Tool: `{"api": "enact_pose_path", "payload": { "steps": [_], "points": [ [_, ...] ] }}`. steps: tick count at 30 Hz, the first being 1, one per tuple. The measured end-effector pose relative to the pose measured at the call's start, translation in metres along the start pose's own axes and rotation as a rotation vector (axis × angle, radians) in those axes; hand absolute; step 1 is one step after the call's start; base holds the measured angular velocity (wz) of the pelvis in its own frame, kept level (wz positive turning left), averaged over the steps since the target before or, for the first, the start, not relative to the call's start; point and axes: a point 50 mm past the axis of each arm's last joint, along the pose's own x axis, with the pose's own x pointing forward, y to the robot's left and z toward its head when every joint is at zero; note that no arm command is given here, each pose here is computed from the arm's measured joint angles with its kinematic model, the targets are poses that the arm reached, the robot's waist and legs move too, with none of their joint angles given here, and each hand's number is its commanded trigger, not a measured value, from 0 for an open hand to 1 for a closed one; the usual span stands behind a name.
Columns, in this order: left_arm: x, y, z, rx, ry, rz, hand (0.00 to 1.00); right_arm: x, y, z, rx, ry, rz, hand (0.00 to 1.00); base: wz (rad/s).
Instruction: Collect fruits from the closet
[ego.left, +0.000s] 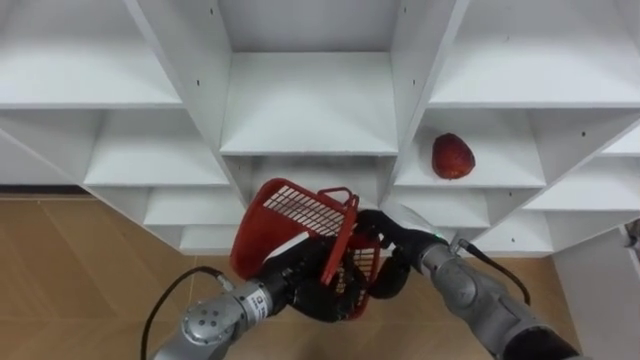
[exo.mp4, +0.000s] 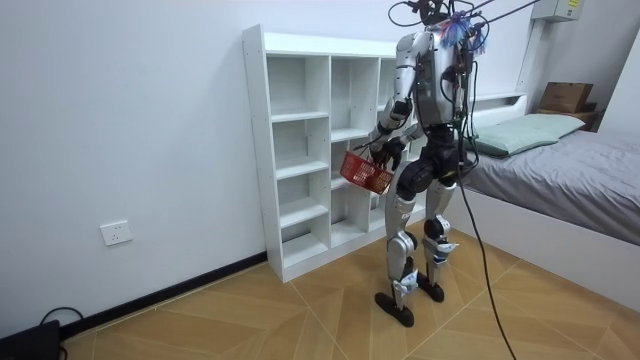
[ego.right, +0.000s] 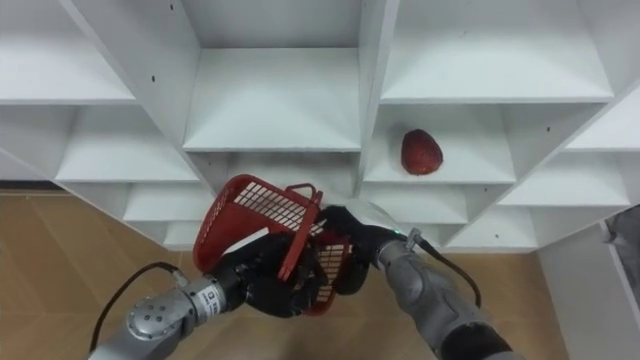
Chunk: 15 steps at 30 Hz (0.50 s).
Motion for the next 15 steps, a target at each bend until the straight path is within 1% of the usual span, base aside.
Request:
{"api": "enact_pose_path", "payload": {
  "steps": [3, 9, 12, 15],
  "points": [
    [0.0, 0.002, 0.001, -0.008, -0.007, 0.012, 1.0, 0.0, -0.002, 0.0, 0.01, -0.007, -0.012, 0.0, 0.0],
    [-0.004, 0.014, 0.004, -0.029, -0.027, 0.088, 1.0, -0.004, -0.006, 0.001, 0.072, -0.037, -0.06, 0.0, 0.0],
    [-0.008, 0.019, 0.001, -0.035, -0.02, 0.132, 1.0, -0.009, -0.001, -0.005, 0.12, -0.032, -0.067, 0.0, 0.0],
    [-0.013, 0.02, -0.004, -0.047, -0.013, 0.156, 1.0, -0.021, 0.011, -0.012, 0.233, -0.027, -0.082, 0.0, 0.06]
  ]
}}
